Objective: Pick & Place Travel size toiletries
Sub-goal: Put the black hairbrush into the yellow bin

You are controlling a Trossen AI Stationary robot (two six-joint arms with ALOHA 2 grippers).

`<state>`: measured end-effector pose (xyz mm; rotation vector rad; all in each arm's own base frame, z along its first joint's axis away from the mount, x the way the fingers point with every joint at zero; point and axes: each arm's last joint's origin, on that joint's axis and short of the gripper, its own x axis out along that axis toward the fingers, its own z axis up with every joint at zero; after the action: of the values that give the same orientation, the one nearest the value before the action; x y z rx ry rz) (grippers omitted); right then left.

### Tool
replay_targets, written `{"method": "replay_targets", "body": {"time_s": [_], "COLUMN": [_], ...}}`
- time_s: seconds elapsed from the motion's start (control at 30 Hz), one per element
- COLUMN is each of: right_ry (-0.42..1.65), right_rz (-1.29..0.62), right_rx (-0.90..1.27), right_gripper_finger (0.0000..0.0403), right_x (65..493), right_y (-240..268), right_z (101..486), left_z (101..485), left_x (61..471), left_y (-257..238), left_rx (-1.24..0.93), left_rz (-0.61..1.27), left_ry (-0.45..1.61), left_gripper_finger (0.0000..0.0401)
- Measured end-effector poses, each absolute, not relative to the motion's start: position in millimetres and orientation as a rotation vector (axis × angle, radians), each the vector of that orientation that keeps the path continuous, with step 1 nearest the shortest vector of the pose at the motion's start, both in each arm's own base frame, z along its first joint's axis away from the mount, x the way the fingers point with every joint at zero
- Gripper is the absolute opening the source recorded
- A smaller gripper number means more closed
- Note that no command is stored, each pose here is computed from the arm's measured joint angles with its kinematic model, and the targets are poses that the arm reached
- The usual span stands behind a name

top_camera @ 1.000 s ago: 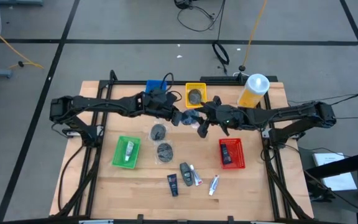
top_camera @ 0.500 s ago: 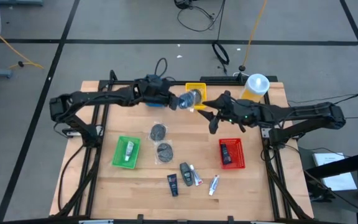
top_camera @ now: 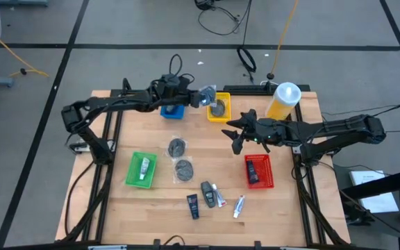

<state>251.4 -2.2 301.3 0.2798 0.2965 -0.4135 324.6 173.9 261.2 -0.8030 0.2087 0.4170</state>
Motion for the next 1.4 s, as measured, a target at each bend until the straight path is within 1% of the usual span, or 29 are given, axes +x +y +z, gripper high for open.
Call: {"method": "replay_targets", "body": {"time_s": [0.13, 0.37, 0.5, 0.67, 0.83, 0.93, 1.03, 1.2, 1.4], "right_ry": [0.306, 0.32, 0.321, 0.313, 0.31, 0.296, 0.28, 0.27, 0.272], "right_rz": [-0.42, -0.425, -0.422, -0.421, -0.421, -0.418, -0.413, -0.407, -0.398], "right_rx": [0.313, 0.336, 0.335, 0.337, 0.338, 0.34, 0.337, 0.325, 0.322], "right_gripper_finger": [0.0179, 0.0176, 0.0175, 0.0174, 0.0172, 0.0171, 0.0171, 0.0171, 0.0171], "right_x": [250, 250, 249, 250, 250, 250, 251, 251, 251], "right_y": [-2, -1, 0, 0, 0, 0, 0, 0, 2], "right_z": [294, 288, 288, 289, 289, 290, 292, 293, 293], "left_z": [237, 203, 187, 175, 175, 175, 175, 177, 182], "left_x": [334, 348, 352, 358, 363, 364, 364, 364, 366], "left_y": [183, 190, 192, 191, 185, 183, 184, 184, 184], "left_rx": [-0.863, -0.904, -0.921, -0.92, -0.886, -0.848, -0.839, -0.838, -0.857], "left_rz": [0.418, 0.423, 0.438, 0.425, 0.449, 0.477, 0.499, 0.502, 0.451], "left_ry": [0.237, 0.26, 0.295, 0.308, 0.293, 0.288, 0.278, 0.255, 0.227], "left_gripper_finger": [0.0015, 0.0011, 0.0023, 0.0022, 0.0022, 0.0043, 0.0073, 0.0134, 0.0208]}}
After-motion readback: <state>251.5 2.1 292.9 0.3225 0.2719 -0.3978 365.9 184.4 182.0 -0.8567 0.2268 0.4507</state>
